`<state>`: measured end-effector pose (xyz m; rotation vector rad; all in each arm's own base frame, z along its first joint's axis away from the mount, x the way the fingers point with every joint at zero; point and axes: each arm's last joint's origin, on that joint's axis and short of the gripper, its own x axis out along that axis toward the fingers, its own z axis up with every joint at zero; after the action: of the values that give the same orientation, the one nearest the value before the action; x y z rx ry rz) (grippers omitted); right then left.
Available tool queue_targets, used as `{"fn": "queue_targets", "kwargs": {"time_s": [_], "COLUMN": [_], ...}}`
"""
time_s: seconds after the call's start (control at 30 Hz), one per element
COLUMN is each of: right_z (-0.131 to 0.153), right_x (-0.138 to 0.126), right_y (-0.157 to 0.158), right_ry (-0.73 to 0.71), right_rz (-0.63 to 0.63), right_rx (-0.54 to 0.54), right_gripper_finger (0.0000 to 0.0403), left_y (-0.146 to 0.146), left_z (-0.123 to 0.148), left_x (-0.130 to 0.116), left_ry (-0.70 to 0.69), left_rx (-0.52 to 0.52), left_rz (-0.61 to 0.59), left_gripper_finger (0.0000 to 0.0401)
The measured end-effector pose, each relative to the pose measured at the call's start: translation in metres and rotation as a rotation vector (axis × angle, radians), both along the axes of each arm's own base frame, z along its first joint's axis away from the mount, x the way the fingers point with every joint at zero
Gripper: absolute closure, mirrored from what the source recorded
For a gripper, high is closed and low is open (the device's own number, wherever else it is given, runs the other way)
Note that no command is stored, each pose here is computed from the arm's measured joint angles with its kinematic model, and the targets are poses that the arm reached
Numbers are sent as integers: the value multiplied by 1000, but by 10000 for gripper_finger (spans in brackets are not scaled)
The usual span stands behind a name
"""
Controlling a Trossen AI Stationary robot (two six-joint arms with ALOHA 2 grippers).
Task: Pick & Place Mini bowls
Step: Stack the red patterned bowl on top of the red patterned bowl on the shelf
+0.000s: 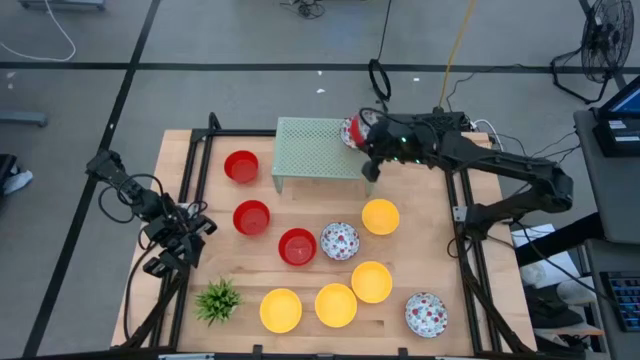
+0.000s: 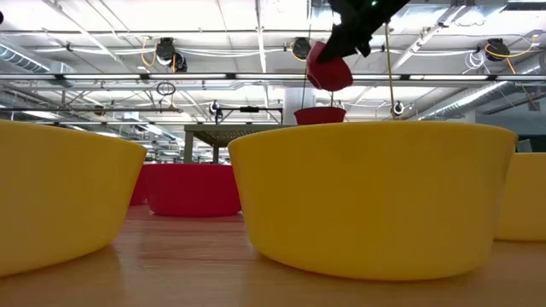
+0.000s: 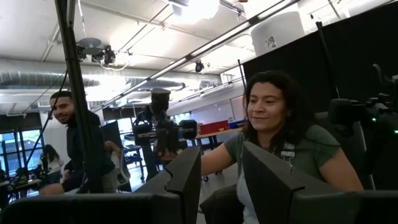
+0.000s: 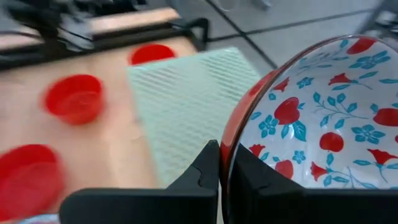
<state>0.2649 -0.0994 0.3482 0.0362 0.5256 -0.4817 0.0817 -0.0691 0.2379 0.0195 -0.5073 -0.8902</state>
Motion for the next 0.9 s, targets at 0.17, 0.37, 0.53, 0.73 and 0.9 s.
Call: {"fn": "queue_targets", "kwargs": {"time_s": [0.17, 0.37, 0.53, 0.73, 0.9], "right_z": [-4, -22, -34, -39, -37], "right_x": [9, 15, 23, 26, 27], "right_y": [-21, -34, -38, -40, -41], "right_ry": [37, 114, 160, 185, 159], "right_rz": [-45, -73, -56, -51, -51], "right_rx": [-19, 8, 9, 2, -11], "right_gripper_finger": [397, 395, 395, 395, 394], "left_y": [0, 0, 0, 0, 0], "left_z": [0, 0, 0, 0, 0], "left_x": [0, 0, 0, 0, 0], "left_ry": [0, 0, 0, 0, 0], "left_rx": [0, 0, 0, 0, 0], "left_rz": [0, 0, 0, 0, 0], "left_gripper_finger": [279, 279, 279, 279, 279]}}
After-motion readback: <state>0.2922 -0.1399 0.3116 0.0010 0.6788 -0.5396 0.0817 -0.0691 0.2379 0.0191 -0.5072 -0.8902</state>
